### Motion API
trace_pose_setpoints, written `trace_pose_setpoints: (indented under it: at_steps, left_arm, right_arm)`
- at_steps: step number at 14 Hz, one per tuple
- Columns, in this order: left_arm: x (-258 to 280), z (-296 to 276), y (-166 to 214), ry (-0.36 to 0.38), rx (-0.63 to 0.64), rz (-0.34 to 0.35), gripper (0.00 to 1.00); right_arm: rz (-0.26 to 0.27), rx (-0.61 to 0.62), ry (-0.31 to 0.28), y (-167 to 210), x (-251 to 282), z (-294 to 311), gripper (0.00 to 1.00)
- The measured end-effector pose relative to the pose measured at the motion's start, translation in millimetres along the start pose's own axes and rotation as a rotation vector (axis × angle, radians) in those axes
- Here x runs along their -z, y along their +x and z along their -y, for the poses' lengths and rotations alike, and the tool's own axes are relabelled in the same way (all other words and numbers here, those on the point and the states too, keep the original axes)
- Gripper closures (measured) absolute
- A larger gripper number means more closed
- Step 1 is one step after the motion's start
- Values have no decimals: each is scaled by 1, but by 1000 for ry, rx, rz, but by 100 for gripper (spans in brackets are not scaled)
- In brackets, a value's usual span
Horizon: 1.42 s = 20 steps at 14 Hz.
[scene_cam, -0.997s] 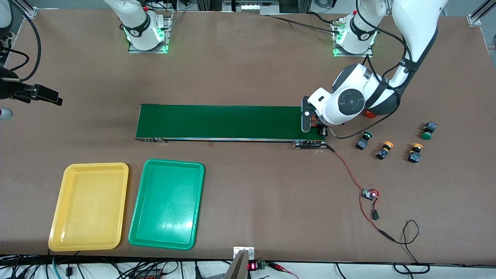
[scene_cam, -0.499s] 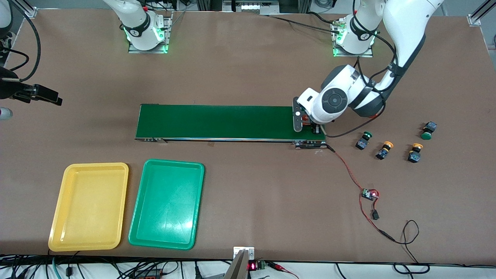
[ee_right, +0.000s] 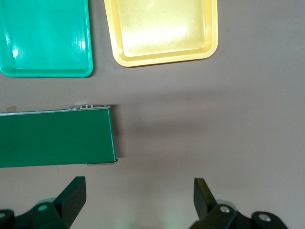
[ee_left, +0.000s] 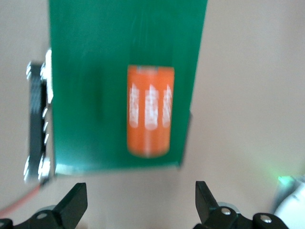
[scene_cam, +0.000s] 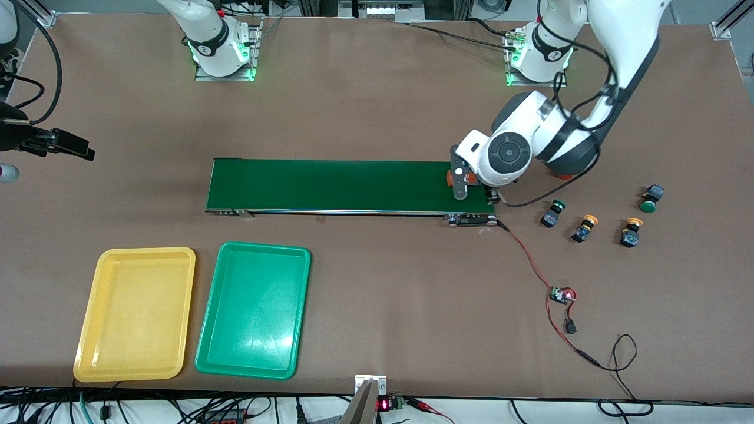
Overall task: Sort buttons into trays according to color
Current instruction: 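Carry the orange cylinder onto the green belt and release it, then move the left gripper back and grasp a green-capped button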
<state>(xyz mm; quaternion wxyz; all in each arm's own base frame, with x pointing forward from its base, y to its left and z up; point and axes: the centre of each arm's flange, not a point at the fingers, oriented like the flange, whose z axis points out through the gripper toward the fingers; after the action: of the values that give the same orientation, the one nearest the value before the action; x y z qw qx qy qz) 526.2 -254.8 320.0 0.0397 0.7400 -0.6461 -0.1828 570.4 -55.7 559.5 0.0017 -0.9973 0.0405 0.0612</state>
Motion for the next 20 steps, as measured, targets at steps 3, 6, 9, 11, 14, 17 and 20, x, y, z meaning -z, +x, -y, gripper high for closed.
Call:
trace_pose_setpoints:
  at_steps: [3, 6, 9, 11, 14, 17, 20]
  left_arm:
    - [64, -3, -32, -32, 228, 70, 0]
    - [79, 1, -42, -20, 594, 73, 0]
    - [96, 17, -54, 0, 942, 28, 0]
    - [115, 47, -92, 5, 1082, -25, 0]
    - [96, 97, -153, -47, 1189, -33, 0]
    - [53, 111, -153, -114, 1176, 24, 0]
    - [-5, 129, -161, -129, 1114, 5, 0]
  right_arm:
    - [0, 0, 0, 0, 0, 0, 0]
    - [0, 0, 0, 0, 0, 0, 0]
    - [0, 0, 0, 0, 0, 0, 0]
    - [0, 0, 0, 0, 0, 0, 0]
    - [0, 0, 0, 0, 0, 0, 0]
    - [0, 0, 0, 0, 0, 0, 0]
    - [0, 0, 0, 0, 0, 0, 0]
